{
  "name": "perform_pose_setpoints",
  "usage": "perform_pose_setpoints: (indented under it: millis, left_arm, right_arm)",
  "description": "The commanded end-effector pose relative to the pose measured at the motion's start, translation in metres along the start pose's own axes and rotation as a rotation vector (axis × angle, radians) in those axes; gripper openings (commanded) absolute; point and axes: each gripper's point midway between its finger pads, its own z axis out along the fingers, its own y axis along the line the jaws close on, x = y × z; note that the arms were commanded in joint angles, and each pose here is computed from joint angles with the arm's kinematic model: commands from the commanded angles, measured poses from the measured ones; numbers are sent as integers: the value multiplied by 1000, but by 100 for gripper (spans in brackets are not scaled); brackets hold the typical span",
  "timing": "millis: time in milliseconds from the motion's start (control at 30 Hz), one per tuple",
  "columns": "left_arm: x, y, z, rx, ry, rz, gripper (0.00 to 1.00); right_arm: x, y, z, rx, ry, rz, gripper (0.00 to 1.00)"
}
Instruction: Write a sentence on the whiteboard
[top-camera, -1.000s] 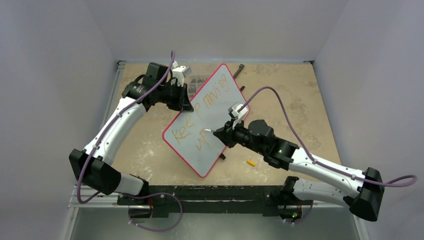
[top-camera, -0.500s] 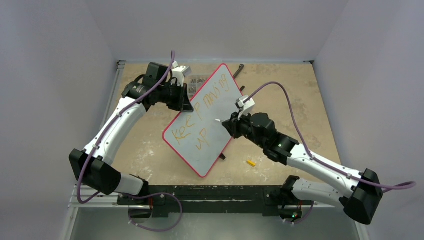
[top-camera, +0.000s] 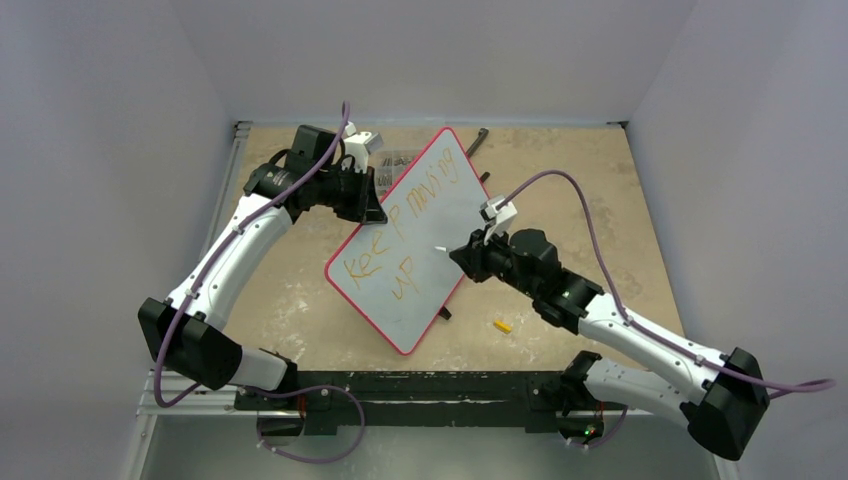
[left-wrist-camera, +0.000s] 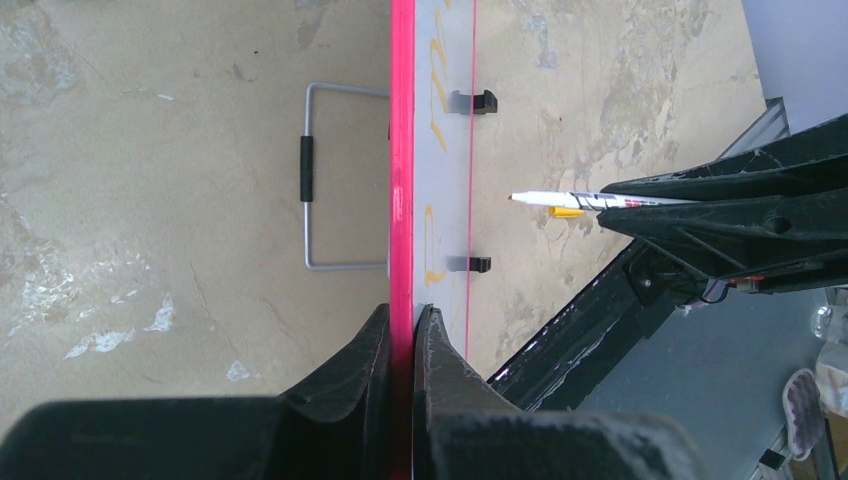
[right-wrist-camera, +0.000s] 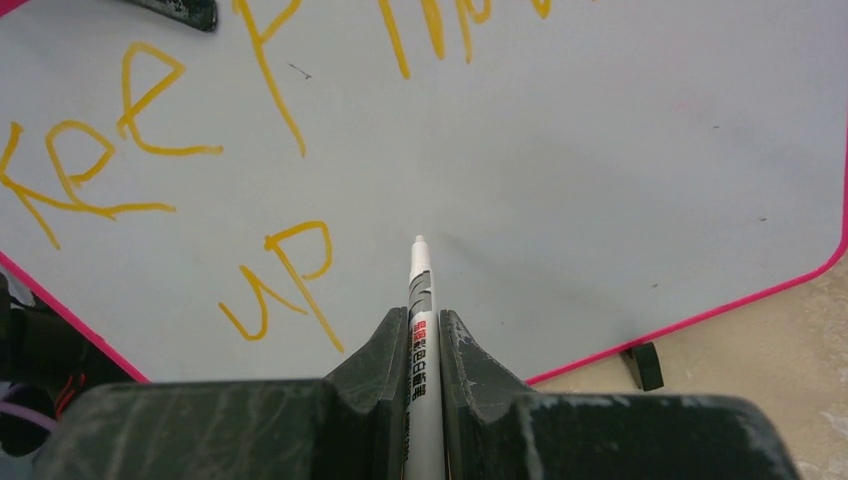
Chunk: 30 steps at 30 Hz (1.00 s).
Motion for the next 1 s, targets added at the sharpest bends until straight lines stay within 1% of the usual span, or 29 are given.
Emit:
perform_pose_setpoints:
  millis: [0, 167, 467, 733, 967]
  left_arm:
    - [-10, 26, -1, -127, -45, 87, 0]
    - [-10, 26, 0, -128, -42, 87, 0]
    - [-11, 26, -1, -129, -45, 89, 0]
    - [-11, 26, -2, -130, -47, 89, 0]
    - [-11, 26, -2, -129, -45, 89, 0]
  right_arm:
    - [-5, 8, 2, -45, -22, 9, 0]
    - [-9, 21, 4, -114, -24, -8, 0]
    - [-20, 28, 17, -143, -39, -36, 0]
    - [-17, 26, 28, -131, -34, -35, 0]
    - [-1, 19, 33, -109, 3, -33, 0]
